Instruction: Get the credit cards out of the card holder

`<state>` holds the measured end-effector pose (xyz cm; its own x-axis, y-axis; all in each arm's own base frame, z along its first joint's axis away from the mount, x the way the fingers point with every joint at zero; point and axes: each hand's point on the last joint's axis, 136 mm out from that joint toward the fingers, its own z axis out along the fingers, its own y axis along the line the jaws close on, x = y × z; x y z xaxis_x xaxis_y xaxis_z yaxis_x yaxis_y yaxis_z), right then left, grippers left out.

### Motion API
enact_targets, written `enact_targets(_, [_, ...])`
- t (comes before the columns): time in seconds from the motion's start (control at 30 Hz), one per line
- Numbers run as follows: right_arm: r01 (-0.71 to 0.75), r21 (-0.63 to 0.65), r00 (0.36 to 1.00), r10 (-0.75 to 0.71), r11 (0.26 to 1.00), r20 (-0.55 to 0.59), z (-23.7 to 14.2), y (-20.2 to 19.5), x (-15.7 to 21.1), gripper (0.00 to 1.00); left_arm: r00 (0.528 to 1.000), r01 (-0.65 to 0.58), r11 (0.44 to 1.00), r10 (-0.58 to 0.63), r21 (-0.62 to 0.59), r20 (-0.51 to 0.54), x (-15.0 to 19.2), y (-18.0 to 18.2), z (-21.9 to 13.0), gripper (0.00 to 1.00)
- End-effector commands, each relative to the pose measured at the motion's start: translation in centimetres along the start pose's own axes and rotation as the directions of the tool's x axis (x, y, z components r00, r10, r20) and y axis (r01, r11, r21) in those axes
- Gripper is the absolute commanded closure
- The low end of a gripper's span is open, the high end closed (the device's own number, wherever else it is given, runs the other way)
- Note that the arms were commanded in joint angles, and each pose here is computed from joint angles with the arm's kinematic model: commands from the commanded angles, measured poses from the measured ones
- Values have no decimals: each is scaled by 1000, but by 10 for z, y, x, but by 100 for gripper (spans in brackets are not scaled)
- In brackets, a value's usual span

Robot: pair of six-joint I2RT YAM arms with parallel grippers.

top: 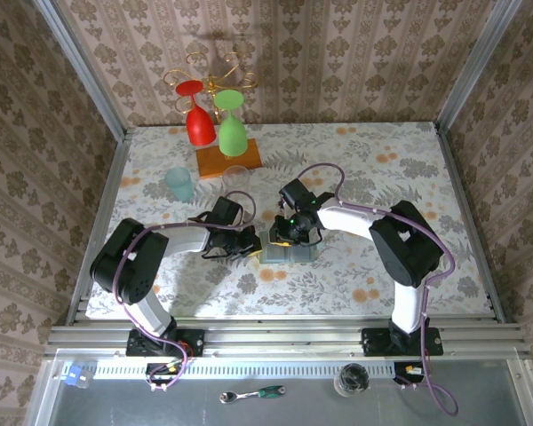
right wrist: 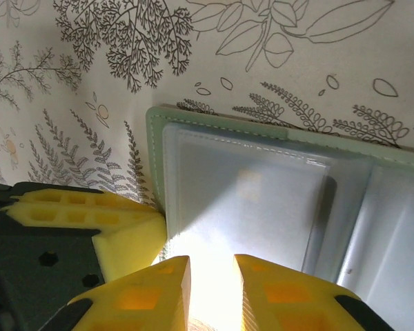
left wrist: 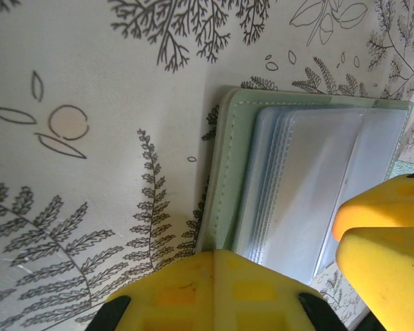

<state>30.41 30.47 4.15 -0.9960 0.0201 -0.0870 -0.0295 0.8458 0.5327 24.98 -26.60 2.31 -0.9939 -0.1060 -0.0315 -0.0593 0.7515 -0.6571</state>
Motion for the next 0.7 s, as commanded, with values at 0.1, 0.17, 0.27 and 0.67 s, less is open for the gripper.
enact_targets(0.1, [-33,13,999,34,999,-42,11,-7,10,74,999,28,999,-28,-24,-26,6,11,6,97])
enact_targets(0.17, [-39,26,998,40,999,-46,13,-10,11,74,999,28,999,-28,-25,-27,6,11,6,97])
enact_targets(0.27, [-44,38,997,46,998,-57,15,-14,13,72,999,27,999,-28,-24,-30,6,11,6,97])
enact_targets(0.67, [-39,140,999,43,989,-22,4,-31,13,71,999,33,999,-34,-36,-36,8,14,6,97])
